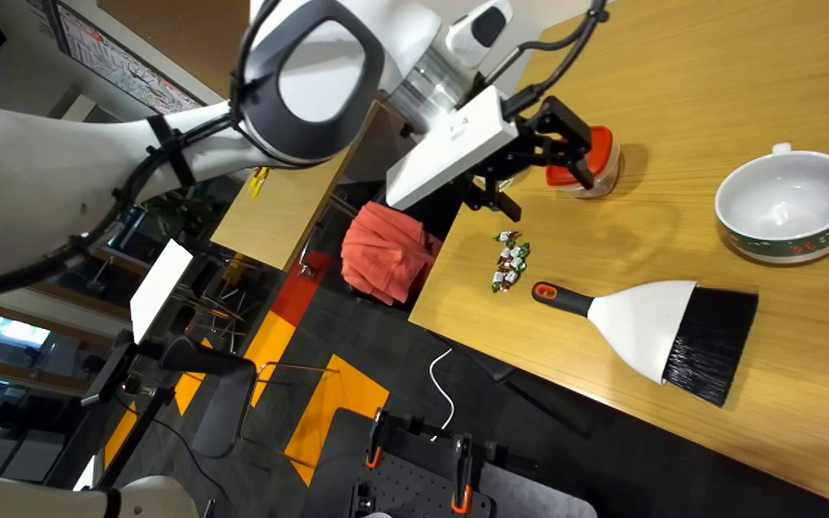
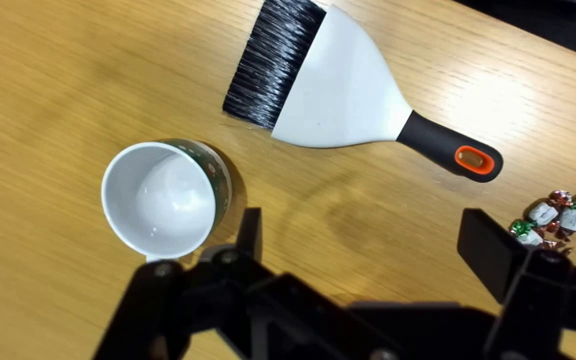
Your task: Move the mug to the left corner of the table
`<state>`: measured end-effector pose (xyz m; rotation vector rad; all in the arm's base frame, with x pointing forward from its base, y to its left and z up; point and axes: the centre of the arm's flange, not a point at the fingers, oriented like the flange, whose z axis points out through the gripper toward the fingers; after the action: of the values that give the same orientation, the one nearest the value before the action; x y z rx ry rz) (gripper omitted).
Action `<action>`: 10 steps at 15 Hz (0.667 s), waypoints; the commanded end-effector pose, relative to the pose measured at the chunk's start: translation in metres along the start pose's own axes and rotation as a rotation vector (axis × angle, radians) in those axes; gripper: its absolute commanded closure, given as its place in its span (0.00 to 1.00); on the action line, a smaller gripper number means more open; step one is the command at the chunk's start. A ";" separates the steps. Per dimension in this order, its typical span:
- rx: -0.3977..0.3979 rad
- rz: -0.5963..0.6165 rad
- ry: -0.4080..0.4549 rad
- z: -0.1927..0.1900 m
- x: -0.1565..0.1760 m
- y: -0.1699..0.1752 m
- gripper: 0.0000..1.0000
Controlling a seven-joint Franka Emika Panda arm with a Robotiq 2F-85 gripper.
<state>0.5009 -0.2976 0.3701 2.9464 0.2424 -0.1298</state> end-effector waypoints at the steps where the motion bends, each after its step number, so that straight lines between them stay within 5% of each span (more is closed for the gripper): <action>1: 0.042 -0.012 -0.006 0.024 0.016 0.043 0.00; 2: 0.024 -0.003 -0.005 0.019 0.001 0.018 0.00; 10: 0.035 0.005 -0.010 0.028 0.008 0.023 0.00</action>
<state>0.5071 -0.3210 0.3484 2.9726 0.2555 -0.1523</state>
